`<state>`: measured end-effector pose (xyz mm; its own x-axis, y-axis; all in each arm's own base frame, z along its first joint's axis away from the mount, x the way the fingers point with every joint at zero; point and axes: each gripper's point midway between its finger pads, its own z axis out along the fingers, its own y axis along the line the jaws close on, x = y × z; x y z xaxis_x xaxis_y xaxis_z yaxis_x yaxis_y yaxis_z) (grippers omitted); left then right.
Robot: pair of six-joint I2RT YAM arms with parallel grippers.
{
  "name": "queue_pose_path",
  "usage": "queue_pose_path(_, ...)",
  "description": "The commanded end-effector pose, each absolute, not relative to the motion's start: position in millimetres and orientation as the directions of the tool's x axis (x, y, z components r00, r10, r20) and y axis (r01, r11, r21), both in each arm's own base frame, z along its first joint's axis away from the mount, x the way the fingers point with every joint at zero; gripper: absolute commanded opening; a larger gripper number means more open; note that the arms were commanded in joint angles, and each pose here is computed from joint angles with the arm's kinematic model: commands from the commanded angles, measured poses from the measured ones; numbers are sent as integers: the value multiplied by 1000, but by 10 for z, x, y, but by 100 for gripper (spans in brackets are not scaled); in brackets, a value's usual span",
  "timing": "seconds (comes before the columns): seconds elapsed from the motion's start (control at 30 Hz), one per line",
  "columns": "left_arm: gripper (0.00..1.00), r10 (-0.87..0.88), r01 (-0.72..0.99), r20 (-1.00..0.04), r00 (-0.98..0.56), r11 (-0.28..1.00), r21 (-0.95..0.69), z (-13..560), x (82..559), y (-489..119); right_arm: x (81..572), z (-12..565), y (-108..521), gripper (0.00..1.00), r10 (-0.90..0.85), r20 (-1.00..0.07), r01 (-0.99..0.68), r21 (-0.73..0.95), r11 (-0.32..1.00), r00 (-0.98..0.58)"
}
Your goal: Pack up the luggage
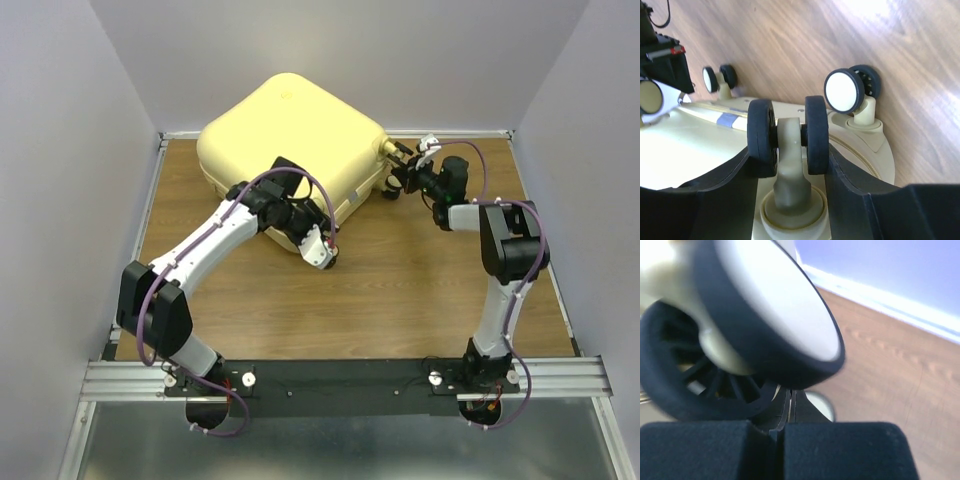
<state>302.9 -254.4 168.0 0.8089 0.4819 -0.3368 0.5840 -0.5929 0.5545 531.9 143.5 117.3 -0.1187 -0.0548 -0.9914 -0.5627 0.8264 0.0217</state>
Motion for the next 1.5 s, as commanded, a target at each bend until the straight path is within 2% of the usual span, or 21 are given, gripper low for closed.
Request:
queue_pose_path(0.0,0,779,784,-108,618,-621,13,665,2937,-1034,5969,1518,746,1,-105,-987,-430,-148,891,121)
queue_pose_path(0.4,0,758,759,-46,651,-651,3,574,3500,-1002,6899,1476,918,1,-74,-950,-557,-240,795,305)
queue_pose_path(0.57,0,750,752,-62,659,-659,18,552,3611,-1066,7123,1391,1098,1,-31,-938,-591,-243,769,345)
queue_pose_path(0.6,0,752,755,-69,655,-655,26,557,3628,-1089,7158,1157,1106,1,-11,-952,-605,-204,770,306)
queue_pose_path(0.63,1,753,759,-97,651,-650,45,568,3644,-1152,7188,1339,1273,1,4,-935,-613,-229,756,354)
queue_pose_path(0.67,6,766,774,-110,633,-627,85,652,3737,-1224,7182,1317,1418,1,14,-934,-628,-230,744,358)
queue_pose_path(0.7,25,773,784,-128,621,-611,113,711,3780,-1281,7174,1216,1509,1,17,-936,-644,-228,731,350)
queue_pose_path(0.77,43,772,799,-212,599,-555,232,1007,3942,-1478,7108,1228,1707,1,42,-939,-681,-216,700,340)
queue_pose_path(0.8,56,778,814,-252,575,-515,269,1127,3982,-1548,7053,1217,1793,0,50,-943,-706,-210,676,329)
queue_pose_path(0.83,61,751,817,-331,571,-481,320,1282,3995,-1676,7007,1296,1853,1,52,-941,-718,-218,661,334)
queue_pose_path(0.9,93,724,810,-391,568,-408,421,1712,4074,-1754,6860,1175,1991,1,52,-952,-756,-204,622,300)
queue_pose_path(0.93,93,672,804,-462,578,-374,462,1906,4037,-1879,6796,1324,2033,1,56,-948,-764,-215,609,312)
queue_pose_path(1.0,93,627,778,-508,591,-278,563,2384,4068,-1910,6613,1164,2139,1,56,-962,-800,-189,570,267)
queue_pose_path(1.03,93,608,828,-605,514,-166,536,2560,4018,-1963,6548,1196,2175,1,53,-961,-807,-199,556,273)
queue_pose_path(1.13,93,590,784,-674,445,107,611,3156,4188,-1732,6277,1268,2334,1,48,-959,-837,-217,503,278)
queue_pose_path(1.17,93,563,808,-770,300,279,519,3236,4103,-1595,6191,1395,2413,1,54,-955,-844,-232,484,293)
queue_pose_path(1.2,93,529,705,-777,341,403,583,3585,4305,-1475,6124,1398,2446,1,42,-946,-845,-267,464,322)
queue_pose_path(1.23,93,542,594,-801,255,566,572,3718,4467,-1025,6037,1314,2485,1,34,-949,-853,-264,450,312)
queue_pose_path(1.27,96,426,544,-892,148,718,433,3740,4443,-838,5971,1344,2550,1,33,-947,-858,-276,433,321)
queue_pose_path(1.33,98,366,387,-920,142,834,392,3968,4594,-359,5825,1378,2603,0,30,-942,-866,-295,403,334)
queue_pose_path(1.47,96,212,61,-970,-122,977,206,3622,5073,908,5464,1375,2784,0,30,-942,-895,-308,322,335)
